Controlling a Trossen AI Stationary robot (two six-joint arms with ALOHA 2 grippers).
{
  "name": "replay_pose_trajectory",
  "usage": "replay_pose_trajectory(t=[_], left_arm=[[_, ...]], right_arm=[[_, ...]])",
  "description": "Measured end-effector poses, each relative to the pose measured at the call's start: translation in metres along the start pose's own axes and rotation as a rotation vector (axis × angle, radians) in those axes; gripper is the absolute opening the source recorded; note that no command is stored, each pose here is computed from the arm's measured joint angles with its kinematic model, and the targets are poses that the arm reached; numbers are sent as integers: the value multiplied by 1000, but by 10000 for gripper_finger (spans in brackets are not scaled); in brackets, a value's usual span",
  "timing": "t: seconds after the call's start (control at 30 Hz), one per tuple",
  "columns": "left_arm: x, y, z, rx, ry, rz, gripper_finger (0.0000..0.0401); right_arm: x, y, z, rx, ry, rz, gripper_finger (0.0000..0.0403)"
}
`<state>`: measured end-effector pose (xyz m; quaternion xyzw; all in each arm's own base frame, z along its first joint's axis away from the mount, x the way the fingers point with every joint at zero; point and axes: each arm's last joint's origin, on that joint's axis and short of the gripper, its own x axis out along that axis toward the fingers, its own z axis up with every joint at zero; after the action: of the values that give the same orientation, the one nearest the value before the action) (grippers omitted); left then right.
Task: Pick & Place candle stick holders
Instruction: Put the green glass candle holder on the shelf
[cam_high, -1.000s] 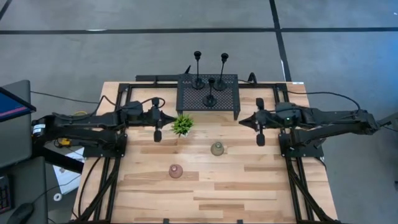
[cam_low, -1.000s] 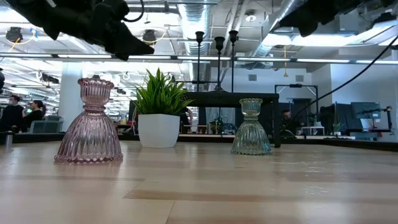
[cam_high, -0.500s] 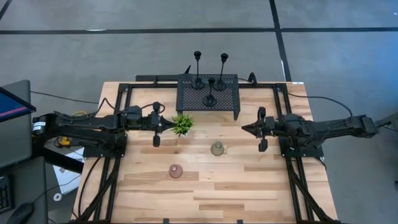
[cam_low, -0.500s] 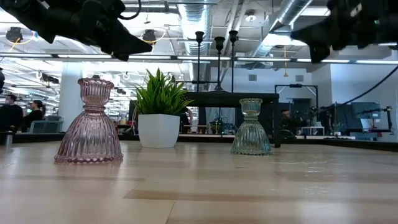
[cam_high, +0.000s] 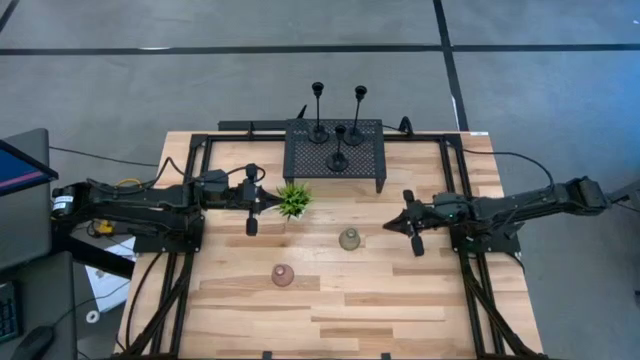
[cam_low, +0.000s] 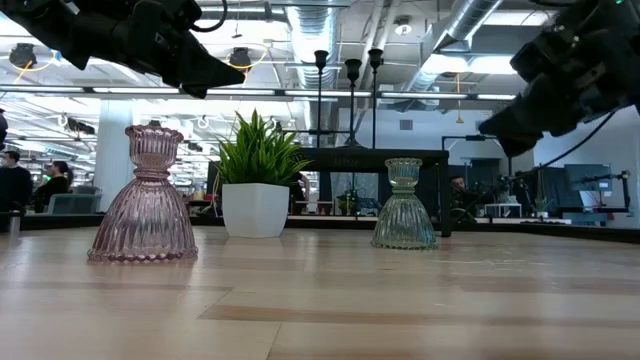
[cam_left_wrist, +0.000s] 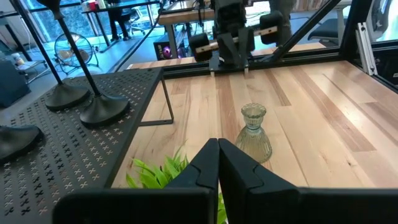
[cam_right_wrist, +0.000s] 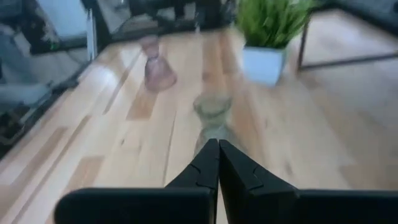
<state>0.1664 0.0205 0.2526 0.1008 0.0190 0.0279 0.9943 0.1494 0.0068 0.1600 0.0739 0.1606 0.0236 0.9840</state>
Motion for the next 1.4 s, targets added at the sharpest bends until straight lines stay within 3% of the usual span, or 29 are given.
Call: replay_pose_trajectory(t=[0.3, 0.6, 0.8, 1.1, 1.4], left_arm=[[0, 0, 0, 0, 0, 0, 6], [0, 0, 0, 0, 1, 0, 6], [0, 0, 0, 0, 1, 0, 5], [0, 0, 0, 0, 3, 0, 5], [0, 0, -1, -1, 10, -2, 4]], right_arm=[[15, -2, -17, 7, 146, 1, 0], [30, -2, -9, 1, 16, 12, 17], [42, -6, -21, 55, 106, -51, 105], [71, -5, -12, 103, 101, -53, 271], [102, 2, -14, 118, 173, -22, 337]])
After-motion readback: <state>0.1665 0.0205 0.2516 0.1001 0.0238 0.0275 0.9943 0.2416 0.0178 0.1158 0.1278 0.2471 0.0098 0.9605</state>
